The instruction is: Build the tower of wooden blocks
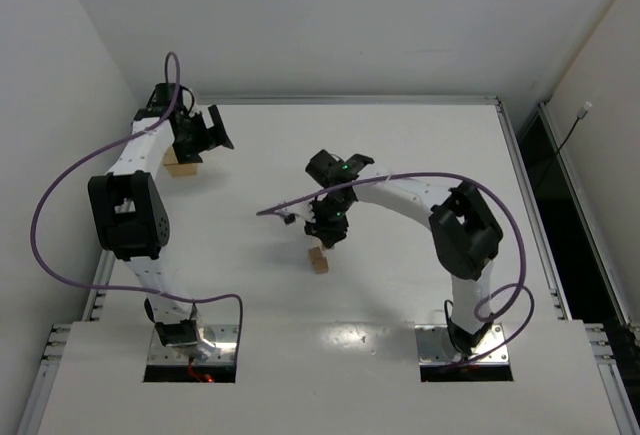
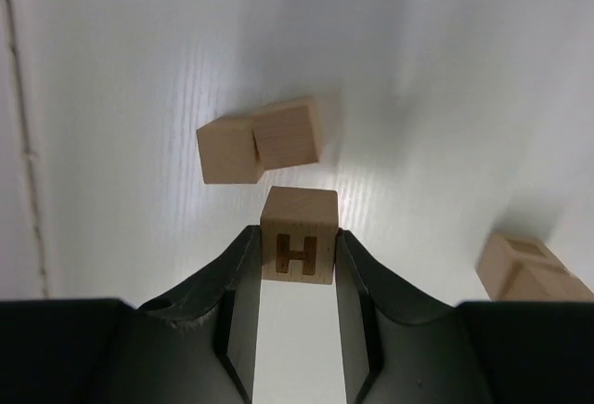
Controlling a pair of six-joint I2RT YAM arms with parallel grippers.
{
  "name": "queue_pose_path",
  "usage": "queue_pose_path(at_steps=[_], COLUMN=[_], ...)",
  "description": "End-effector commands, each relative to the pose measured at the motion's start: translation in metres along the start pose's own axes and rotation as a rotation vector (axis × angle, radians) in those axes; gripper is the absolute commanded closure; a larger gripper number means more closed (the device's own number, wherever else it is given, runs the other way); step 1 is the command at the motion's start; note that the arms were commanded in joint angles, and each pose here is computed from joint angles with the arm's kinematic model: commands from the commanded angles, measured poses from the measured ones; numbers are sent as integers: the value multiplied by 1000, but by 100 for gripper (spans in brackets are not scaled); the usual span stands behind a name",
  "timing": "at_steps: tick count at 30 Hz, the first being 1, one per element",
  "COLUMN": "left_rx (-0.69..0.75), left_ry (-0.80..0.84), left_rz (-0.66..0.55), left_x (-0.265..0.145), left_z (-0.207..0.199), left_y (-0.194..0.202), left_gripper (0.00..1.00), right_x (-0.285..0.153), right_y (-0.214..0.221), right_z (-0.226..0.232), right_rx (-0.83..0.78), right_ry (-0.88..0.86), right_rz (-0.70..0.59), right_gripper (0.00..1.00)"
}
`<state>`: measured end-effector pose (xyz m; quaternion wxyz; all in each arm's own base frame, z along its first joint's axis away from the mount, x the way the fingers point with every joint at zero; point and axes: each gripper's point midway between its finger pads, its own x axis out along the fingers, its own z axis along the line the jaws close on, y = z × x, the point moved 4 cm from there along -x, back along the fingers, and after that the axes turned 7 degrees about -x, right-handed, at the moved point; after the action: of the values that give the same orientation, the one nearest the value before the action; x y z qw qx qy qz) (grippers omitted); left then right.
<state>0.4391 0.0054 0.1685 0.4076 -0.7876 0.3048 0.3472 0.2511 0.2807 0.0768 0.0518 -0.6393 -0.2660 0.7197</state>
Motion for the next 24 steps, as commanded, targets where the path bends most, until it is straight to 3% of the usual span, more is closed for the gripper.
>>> queue_pose_path(at_steps=[1, 5, 6, 9, 12, 16, 24], left_rx=[-71, -136, -147, -142, -131, -113, -86], left_ry=[-79, -116, -122, -136, -101, -102, -121], left_rz=[-92, -102, -97, -95, -91, -100, -118], left_x=[-21, -21, -19, -17, -25, -27, -28], left_z=[11, 19, 21, 25, 17, 15, 15], left_y=[-2, 20, 33, 54, 60, 60, 57], left_gripper=[0, 0, 0, 0, 0, 0, 0], right_x=[-68, -87, -89, -82, -82, -99, -125], right_y=[-50, -59, -64, -52, -38, -20, -14], right_z=[-7, -21, -25, -39, -49, -57, -69], right_rx=[176, 432, 557, 816, 973, 1099, 1261], right_ry=[150, 266, 289, 367, 498, 693, 904], right_rz=[-186, -182, -196, -141, -89, -41, -36], right_gripper=[100, 100, 100, 100, 100, 100, 100])
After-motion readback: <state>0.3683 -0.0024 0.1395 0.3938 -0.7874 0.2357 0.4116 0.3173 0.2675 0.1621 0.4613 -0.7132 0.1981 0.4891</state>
